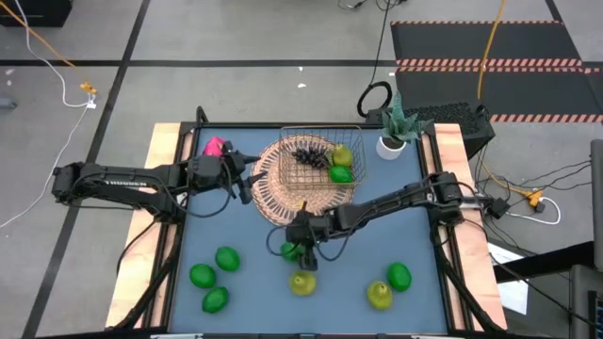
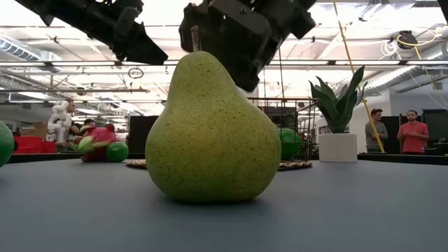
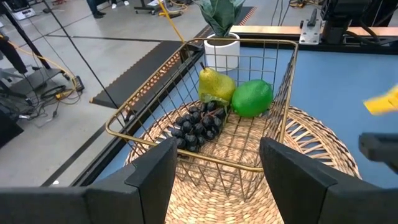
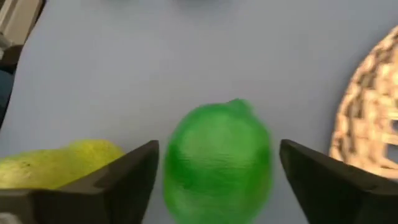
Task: Build produce basket
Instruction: Put the green lime into the wire basket
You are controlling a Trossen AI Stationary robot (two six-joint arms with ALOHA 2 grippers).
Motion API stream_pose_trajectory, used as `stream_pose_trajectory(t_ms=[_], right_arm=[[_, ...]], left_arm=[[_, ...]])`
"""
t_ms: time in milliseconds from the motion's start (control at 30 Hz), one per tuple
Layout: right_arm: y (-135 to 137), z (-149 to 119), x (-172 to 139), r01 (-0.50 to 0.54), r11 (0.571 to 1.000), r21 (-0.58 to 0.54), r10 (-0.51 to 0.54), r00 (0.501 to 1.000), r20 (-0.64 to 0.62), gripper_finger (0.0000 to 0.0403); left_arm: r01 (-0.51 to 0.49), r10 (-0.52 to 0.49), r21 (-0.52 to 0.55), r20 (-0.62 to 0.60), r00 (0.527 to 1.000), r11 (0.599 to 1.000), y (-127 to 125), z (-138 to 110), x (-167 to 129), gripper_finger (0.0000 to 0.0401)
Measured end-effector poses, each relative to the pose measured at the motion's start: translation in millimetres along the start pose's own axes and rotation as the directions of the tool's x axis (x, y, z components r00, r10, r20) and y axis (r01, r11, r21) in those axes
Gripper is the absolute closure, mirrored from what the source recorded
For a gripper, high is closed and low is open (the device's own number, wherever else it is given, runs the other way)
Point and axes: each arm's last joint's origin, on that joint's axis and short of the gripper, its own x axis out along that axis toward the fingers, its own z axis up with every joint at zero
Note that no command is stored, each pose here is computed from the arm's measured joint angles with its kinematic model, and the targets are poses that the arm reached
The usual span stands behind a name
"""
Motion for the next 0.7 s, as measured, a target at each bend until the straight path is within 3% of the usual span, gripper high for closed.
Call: stream_pose_trajectory(t_ms=[167,300,700], right_arm=[[2.8,-4.4,9.4,-0.008,1.000,-0.015,0.008,1.000,-0.008,0.0015],[1.4,-5.8,11.0,-0.003,1.000,-0.009,0.002,1.000,-0.017,0.0014],[-3.9,-9.0,9.3,0.059,0.998,0.019,-0.058,0.997,-0.058,0.0123]], left_arm=[[0.000,0.000,-0.002,-0.001,1.000,1.000,-0.1,-0.1,0.0,0.0169],[0.000,0.000,-0.001,0.000,1.000,1.000,0.0,0.0,0.0,0.0169],[0.000,0.000,-0.006,-0.015,1.000,1.000,0.0,-1.5,0.0,0.0169]])
